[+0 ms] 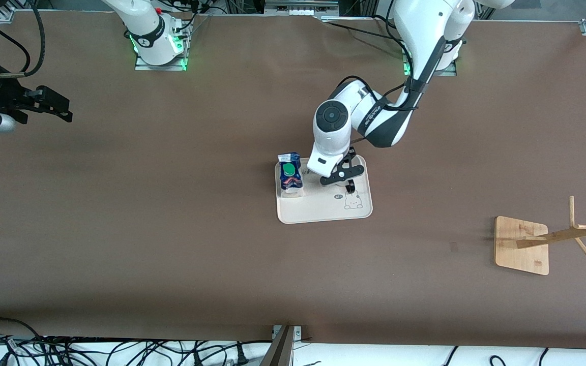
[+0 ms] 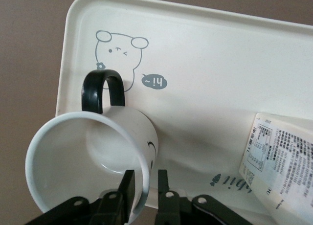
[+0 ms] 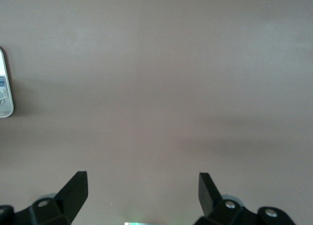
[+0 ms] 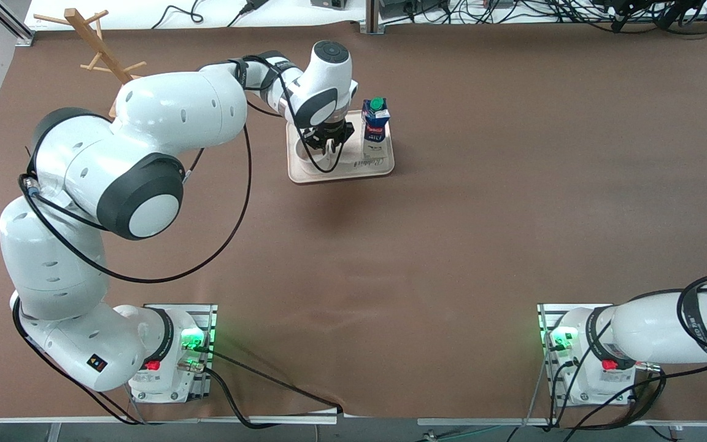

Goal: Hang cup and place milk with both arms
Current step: 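Grasp the mug rim with the left gripper and lift it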

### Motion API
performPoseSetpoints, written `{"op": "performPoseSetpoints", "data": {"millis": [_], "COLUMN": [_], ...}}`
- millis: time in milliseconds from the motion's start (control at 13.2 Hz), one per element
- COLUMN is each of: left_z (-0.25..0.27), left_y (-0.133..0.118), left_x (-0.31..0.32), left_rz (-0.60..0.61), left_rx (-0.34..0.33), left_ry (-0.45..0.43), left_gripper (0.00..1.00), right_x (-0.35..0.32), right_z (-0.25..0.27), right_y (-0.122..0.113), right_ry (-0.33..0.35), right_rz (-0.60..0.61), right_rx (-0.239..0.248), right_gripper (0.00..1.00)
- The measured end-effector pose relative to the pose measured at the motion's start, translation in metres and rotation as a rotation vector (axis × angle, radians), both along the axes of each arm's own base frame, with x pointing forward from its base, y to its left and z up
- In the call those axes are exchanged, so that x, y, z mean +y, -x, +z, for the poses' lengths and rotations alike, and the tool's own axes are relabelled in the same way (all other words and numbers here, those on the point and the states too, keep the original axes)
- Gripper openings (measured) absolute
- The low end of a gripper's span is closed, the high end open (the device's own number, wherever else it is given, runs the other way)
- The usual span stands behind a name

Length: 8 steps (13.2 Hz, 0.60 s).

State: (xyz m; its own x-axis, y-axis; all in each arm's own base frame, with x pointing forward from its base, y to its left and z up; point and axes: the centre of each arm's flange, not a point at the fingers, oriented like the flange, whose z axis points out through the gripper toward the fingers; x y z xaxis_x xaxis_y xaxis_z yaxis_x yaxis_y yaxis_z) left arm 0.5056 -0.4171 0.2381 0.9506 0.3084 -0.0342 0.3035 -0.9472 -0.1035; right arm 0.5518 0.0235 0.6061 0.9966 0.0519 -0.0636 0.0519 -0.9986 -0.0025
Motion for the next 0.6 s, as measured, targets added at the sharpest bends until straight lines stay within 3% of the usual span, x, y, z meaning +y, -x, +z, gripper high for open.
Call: {"op": "performPoseSetpoints", "data": {"millis": [151,377,604], "left_z": [0.0,0.016,0.091], "left_y": [0.0,-0.009,-0.045], "left_x": [-0.001,0.002,0.038], "left_rz": [-0.002,0.009,-0.02], "left_rx": [-0.004,-0.031,-0.038], "left_ry": [0.003,0.016,0.0], "left_gripper": [0.07,0.07,0.07], "right_x": [0.0,0.0,0.004], "right_z": [0.0,0.0,0.0], "right_y": [0.0,0.0,-0.001], "right_ry": [0.0,0.0,-0.001], "right_rz": [0.0,0.0,0.012], "right_rx": [0.0,-0.001,-0.008], "right_gripper": [1.0,1.0,1.0]}}
